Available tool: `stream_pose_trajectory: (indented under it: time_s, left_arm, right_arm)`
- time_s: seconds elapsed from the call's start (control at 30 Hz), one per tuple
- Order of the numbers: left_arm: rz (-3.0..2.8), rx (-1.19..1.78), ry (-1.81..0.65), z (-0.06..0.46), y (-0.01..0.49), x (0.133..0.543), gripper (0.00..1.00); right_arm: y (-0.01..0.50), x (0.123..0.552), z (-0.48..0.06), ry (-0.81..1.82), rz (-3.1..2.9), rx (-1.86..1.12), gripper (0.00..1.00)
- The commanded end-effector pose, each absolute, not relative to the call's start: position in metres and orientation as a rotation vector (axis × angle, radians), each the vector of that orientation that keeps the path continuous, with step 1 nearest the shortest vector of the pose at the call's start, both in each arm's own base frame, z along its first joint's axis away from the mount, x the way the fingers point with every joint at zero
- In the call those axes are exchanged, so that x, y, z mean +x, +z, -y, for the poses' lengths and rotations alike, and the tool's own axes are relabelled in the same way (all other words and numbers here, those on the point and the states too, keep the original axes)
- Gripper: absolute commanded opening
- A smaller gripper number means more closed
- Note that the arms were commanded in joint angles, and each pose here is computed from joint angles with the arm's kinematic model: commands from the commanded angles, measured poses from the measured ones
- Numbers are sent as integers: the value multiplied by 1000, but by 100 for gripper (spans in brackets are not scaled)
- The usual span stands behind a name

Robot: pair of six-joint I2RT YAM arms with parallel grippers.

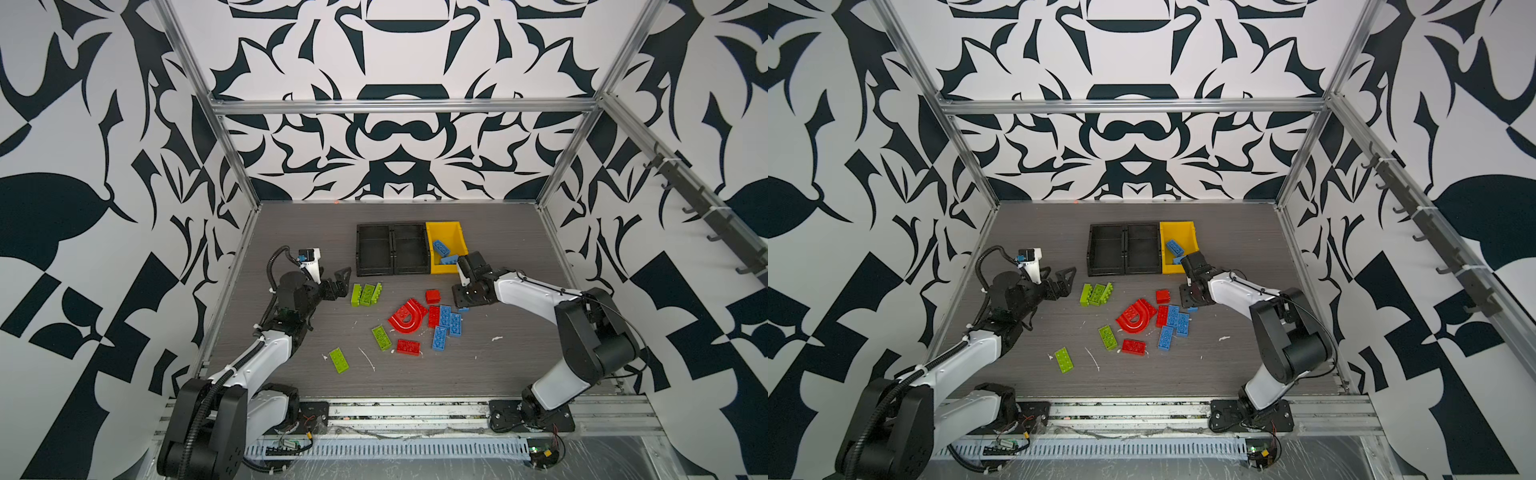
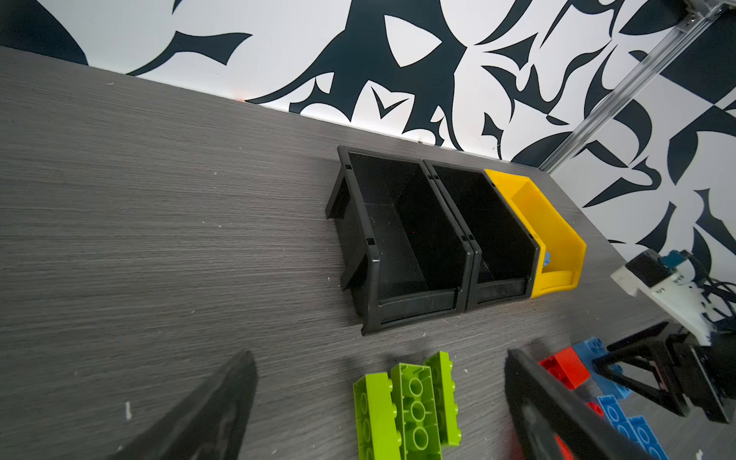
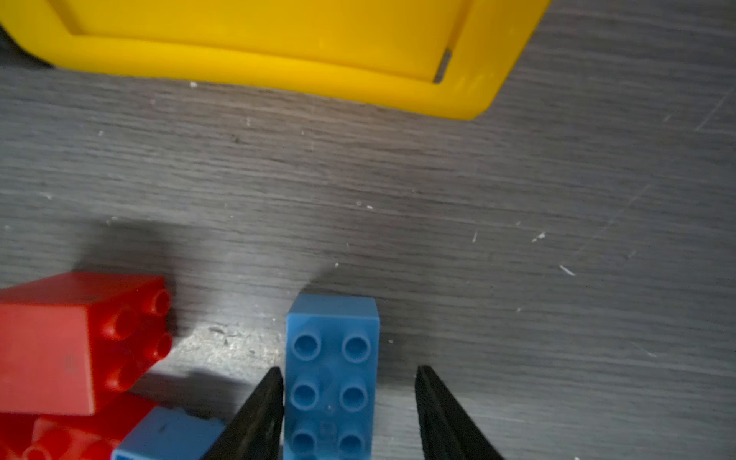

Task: Sort the legos into containers by color
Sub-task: Pick up the lego from the middle-right of the table.

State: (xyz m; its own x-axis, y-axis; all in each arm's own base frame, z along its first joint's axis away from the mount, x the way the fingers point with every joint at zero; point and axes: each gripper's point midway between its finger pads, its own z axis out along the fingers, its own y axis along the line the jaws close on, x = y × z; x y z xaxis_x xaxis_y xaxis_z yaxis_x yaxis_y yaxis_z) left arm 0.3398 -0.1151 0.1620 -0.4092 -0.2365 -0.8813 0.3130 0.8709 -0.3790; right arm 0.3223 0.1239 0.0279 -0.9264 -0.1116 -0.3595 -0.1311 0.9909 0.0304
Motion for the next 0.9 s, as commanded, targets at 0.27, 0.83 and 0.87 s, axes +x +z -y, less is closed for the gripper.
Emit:
stream_pose_trajectory:
  time_s: [0.27,0.83,0.87]
  left_arm:
    - [-1894,61,-591,114,162,336,99]
    - [-1895,61,-596,114,162,336,99]
    - [-1894,61,-596,114,162,336,100]
  right_arm:
    - [33,335,-130,79,-2739,-179,44]
    - [109,367,-142,139,-2527,-200,37]
    - [114,373,-145,146,-2515,-209,37]
